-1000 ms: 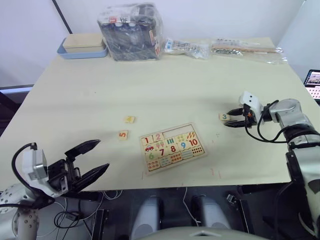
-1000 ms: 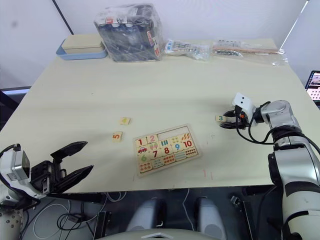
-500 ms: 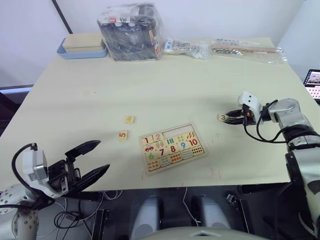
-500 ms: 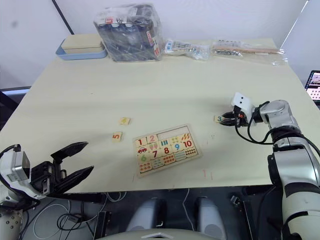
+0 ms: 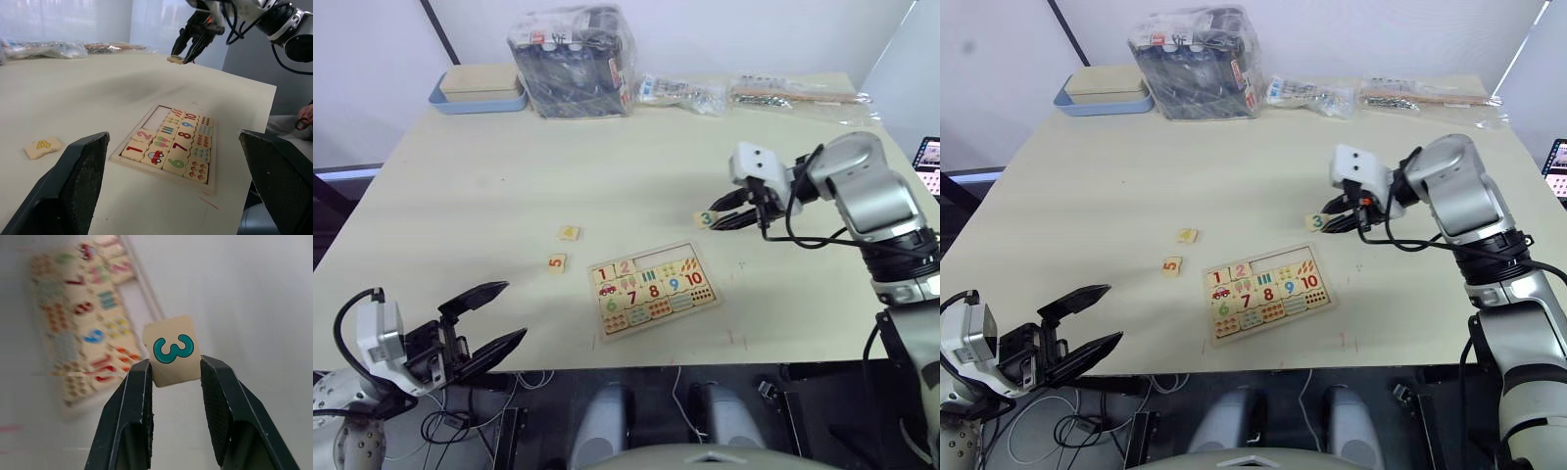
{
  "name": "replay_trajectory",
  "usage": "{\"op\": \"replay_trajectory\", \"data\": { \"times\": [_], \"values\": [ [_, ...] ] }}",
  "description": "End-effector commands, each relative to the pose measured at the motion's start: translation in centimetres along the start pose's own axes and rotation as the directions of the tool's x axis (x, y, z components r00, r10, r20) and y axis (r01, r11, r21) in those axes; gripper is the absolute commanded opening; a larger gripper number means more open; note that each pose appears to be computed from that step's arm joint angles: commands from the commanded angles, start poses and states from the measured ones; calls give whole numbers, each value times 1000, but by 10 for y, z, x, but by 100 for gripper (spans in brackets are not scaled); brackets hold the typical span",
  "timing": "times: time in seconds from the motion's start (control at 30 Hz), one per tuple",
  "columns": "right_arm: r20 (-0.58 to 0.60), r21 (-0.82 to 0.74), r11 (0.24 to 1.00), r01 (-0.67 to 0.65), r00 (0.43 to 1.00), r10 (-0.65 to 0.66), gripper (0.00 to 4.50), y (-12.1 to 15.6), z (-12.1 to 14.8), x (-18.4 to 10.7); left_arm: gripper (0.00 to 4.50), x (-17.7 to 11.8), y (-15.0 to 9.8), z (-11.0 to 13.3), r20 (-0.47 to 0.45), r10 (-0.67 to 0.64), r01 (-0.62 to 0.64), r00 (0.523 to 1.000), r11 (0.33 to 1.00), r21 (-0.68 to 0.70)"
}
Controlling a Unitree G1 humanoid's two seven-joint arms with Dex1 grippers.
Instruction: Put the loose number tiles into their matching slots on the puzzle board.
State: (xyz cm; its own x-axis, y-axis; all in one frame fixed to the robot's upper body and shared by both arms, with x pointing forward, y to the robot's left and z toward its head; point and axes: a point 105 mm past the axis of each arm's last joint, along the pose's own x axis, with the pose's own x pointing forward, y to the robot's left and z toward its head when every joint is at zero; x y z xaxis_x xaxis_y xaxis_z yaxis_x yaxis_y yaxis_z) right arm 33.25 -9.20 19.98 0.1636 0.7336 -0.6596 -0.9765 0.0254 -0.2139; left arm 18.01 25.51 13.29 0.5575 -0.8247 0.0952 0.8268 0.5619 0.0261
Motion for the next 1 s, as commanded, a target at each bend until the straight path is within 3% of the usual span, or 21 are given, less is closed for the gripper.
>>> {"op": "replay_trajectory", "data": {
  "times": [0.03,0.47,0.73,1.0],
  "values": [
    [-41,5,1000,-17,999,17,85,8,23,3,450,-6,1,5,6,23,-24,1000,999,36],
    [-155,-99,993,-64,987,48,85,16,48,75,450,-13,1,0,-7,42,-42,999,998,40],
    [-237,-121,990,-69,971,39,85,10,33,99,450,-12,-2,-2,-11,42,-41,999,998,39],
    [-247,-117,990,-80,968,49,85,7,30,113,450,-10,-2,-1,-11,41,-40,999,998,41]
  ]
}}
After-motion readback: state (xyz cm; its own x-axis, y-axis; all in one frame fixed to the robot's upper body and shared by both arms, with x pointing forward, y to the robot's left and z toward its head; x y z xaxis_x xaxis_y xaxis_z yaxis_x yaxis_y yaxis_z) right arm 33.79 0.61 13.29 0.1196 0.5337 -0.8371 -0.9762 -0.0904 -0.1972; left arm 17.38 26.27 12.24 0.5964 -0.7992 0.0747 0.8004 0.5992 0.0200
